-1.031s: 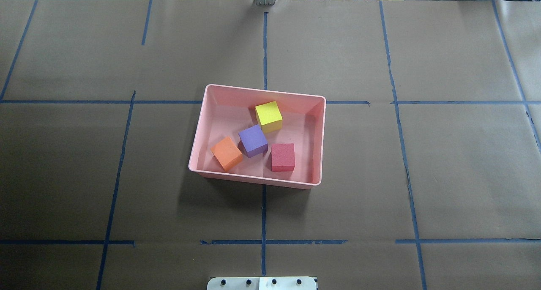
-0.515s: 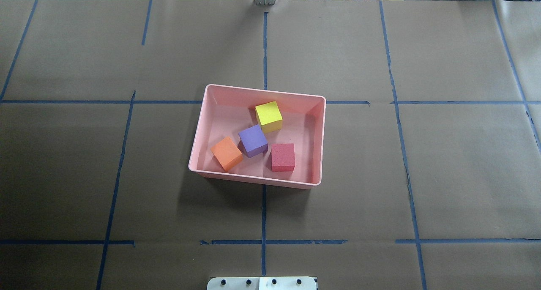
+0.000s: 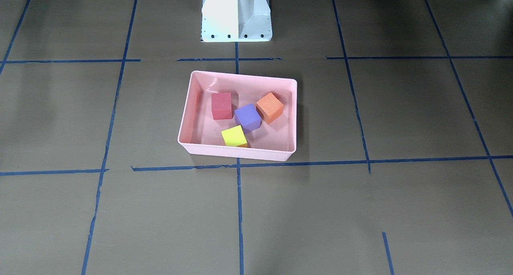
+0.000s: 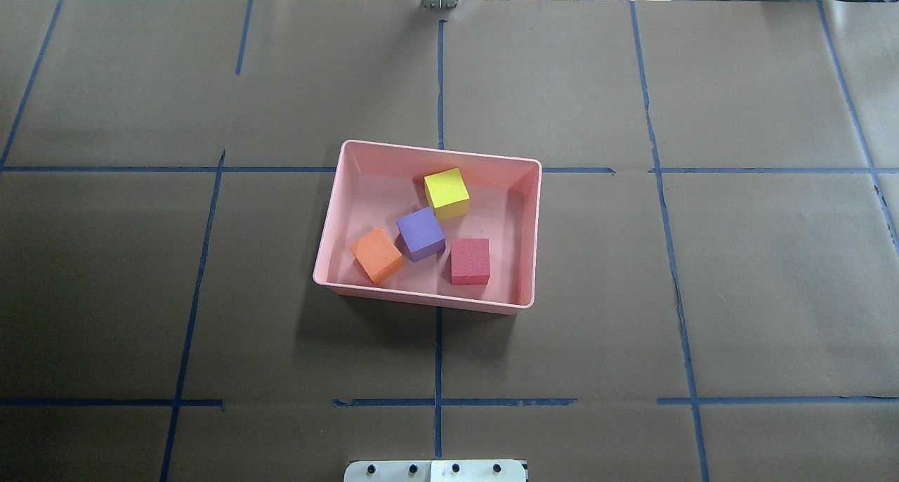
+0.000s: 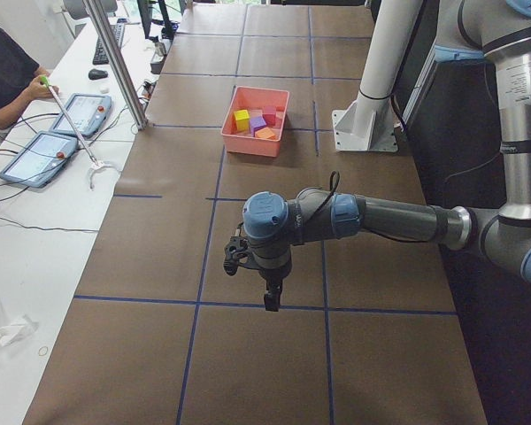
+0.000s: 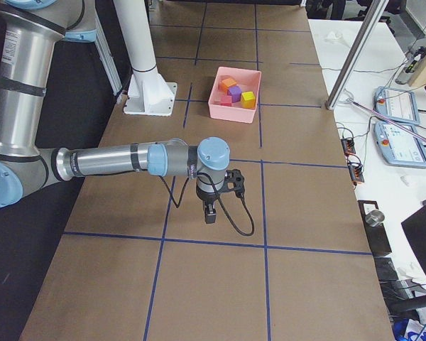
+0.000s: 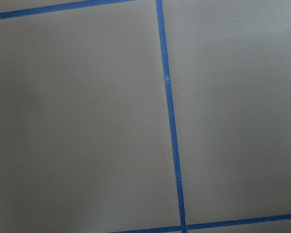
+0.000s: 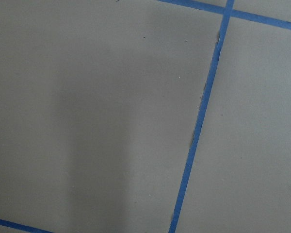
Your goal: Place blocks into pink bin with both arms
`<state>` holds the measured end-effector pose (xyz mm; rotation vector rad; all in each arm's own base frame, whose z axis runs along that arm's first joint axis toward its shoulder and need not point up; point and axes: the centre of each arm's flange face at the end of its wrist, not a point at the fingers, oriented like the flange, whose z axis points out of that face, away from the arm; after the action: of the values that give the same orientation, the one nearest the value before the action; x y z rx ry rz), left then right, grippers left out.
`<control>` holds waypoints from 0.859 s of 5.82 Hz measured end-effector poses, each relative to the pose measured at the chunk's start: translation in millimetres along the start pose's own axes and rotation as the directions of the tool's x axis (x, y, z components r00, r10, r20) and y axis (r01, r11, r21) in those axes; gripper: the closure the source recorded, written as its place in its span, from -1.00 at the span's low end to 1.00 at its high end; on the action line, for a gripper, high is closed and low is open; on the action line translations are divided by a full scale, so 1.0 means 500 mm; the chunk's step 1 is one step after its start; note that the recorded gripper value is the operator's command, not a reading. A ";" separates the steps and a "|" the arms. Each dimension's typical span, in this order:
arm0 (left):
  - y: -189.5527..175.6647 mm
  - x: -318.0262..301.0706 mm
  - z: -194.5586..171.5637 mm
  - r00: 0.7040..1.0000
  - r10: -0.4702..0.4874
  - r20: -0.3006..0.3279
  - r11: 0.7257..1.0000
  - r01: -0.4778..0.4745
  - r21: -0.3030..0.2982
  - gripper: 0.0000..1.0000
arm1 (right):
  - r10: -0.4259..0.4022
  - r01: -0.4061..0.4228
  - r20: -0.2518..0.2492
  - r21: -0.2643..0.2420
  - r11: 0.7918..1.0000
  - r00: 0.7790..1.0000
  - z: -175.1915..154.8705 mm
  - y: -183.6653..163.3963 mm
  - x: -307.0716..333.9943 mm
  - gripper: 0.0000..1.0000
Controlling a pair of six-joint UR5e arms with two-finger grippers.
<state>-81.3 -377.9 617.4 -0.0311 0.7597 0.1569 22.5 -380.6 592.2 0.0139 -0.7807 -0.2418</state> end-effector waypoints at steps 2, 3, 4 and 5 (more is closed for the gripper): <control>-0.006 -0.001 0.000 1.000 0.007 0.006 1.000 -0.007 0.010 -1.00 | -0.032 0.032 0.001 -0.003 0.999 0.999 0.007 0.021 0.043 -1.00; -0.004 -0.007 0.007 1.000 0.002 0.005 1.000 -0.002 0.004 -1.00 | -0.036 0.036 -0.002 0.010 0.999 0.999 0.000 0.030 0.063 -1.00; -0.002 -0.010 0.011 1.000 0.000 0.003 1.000 0.000 0.000 -1.00 | -0.037 0.037 -0.005 0.018 0.999 0.999 -0.006 0.034 0.072 -1.00; -0.001 -0.011 0.013 1.000 -0.001 0.001 1.000 0.001 -0.002 -1.00 | -0.035 0.035 -0.006 0.021 0.999 0.999 -0.009 0.036 0.074 -1.00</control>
<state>-80.8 -378.6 626.0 -0.0337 0.7589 0.1565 54.7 -371.4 616.7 0.0479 -0.7779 -0.2665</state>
